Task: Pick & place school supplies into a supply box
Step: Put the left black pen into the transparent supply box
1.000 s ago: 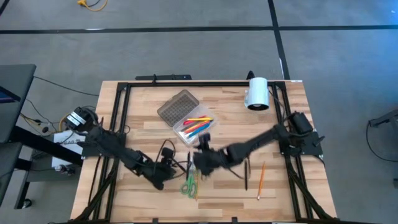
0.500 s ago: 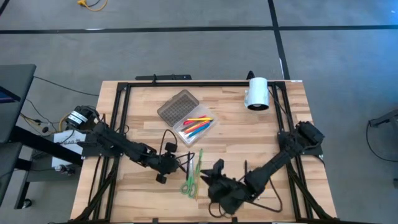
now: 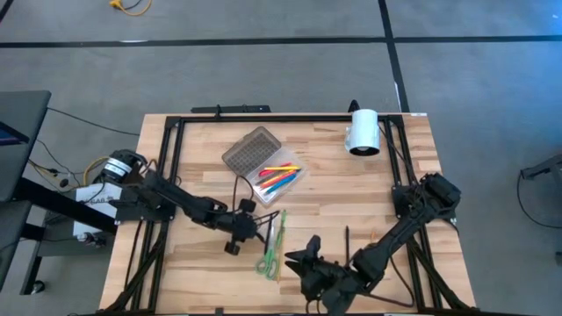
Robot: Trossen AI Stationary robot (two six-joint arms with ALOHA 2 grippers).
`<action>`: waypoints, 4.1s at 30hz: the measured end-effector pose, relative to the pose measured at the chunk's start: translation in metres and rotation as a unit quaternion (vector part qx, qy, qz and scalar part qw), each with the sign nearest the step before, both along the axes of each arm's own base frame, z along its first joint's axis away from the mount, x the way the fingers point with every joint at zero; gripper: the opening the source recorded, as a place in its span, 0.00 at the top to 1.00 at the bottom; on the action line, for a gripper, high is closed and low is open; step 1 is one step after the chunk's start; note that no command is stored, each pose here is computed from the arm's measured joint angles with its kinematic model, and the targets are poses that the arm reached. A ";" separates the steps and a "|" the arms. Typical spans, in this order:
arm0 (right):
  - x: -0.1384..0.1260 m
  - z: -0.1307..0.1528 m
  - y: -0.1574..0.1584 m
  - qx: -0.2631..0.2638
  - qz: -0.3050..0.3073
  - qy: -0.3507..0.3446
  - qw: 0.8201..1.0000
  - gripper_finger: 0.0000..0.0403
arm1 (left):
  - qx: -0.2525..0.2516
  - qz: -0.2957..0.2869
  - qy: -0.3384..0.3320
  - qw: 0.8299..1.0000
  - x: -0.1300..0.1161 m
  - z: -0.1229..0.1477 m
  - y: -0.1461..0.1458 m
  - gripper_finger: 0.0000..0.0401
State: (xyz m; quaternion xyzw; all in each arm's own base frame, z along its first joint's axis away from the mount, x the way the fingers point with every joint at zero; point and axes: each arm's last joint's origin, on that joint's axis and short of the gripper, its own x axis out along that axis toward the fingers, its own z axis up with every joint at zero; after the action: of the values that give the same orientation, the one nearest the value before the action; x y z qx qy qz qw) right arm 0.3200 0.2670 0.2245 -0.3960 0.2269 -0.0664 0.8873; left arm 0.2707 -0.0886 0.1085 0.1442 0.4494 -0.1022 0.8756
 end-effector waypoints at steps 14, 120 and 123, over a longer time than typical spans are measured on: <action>-0.002 0.000 0.001 -0.006 0.003 0.003 1.000 0.70 | -0.059 0.078 0.051 0.994 -0.008 -0.004 -0.004 0.89; -0.007 -0.015 -0.019 -0.033 -0.077 0.044 0.995 0.70 | 0.073 0.320 -0.054 0.943 0.092 0.070 0.138 0.92; -0.007 -0.015 -0.020 -0.031 -0.080 0.043 0.995 0.70 | 0.077 0.317 -0.047 0.944 0.094 0.065 0.139 0.92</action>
State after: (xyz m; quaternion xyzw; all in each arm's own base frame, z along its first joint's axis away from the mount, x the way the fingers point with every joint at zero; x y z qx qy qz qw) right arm 0.3133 0.2468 0.2097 -0.4065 0.2934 -0.1273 0.8558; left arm 0.3643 0.0506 0.1733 0.0661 0.4366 0.2224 0.8692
